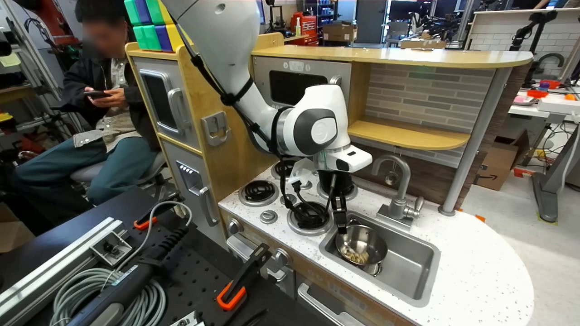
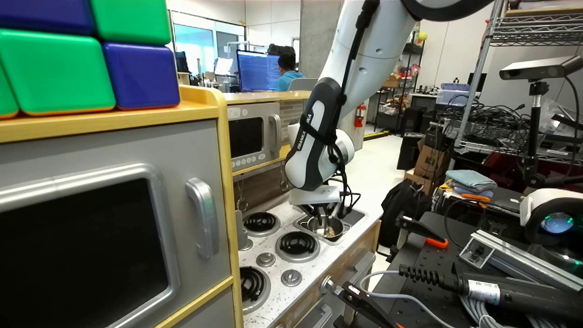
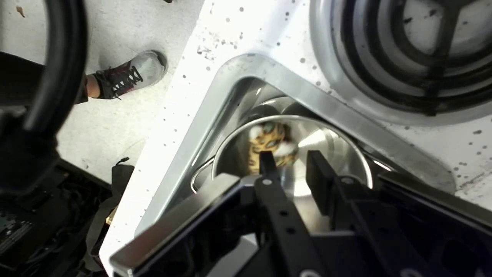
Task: Pick up the object from the stove and put it in the pot
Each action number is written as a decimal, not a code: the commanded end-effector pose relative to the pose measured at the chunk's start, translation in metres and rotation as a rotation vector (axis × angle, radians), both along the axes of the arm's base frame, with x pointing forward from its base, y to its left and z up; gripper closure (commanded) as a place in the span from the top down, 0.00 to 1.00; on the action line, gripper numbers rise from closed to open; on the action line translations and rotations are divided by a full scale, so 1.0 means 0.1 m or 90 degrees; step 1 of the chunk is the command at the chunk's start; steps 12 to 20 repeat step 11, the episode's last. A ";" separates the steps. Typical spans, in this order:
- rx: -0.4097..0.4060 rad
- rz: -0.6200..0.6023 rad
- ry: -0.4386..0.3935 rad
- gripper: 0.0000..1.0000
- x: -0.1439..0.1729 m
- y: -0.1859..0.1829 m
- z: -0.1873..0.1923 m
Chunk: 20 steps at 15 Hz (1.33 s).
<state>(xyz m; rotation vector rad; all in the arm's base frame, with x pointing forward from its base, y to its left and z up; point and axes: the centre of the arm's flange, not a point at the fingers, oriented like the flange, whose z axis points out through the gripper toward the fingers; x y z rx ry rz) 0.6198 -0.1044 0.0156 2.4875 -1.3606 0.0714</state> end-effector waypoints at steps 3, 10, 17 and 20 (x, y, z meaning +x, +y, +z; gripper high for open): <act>0.029 0.079 0.021 0.72 -0.31 0.37 0.44; 0.045 0.118 0.081 1.00 -0.51 0.82 1.03; 0.047 0.107 0.045 1.00 -0.33 0.71 0.76; 0.047 0.107 0.045 1.00 -0.33 0.71 0.76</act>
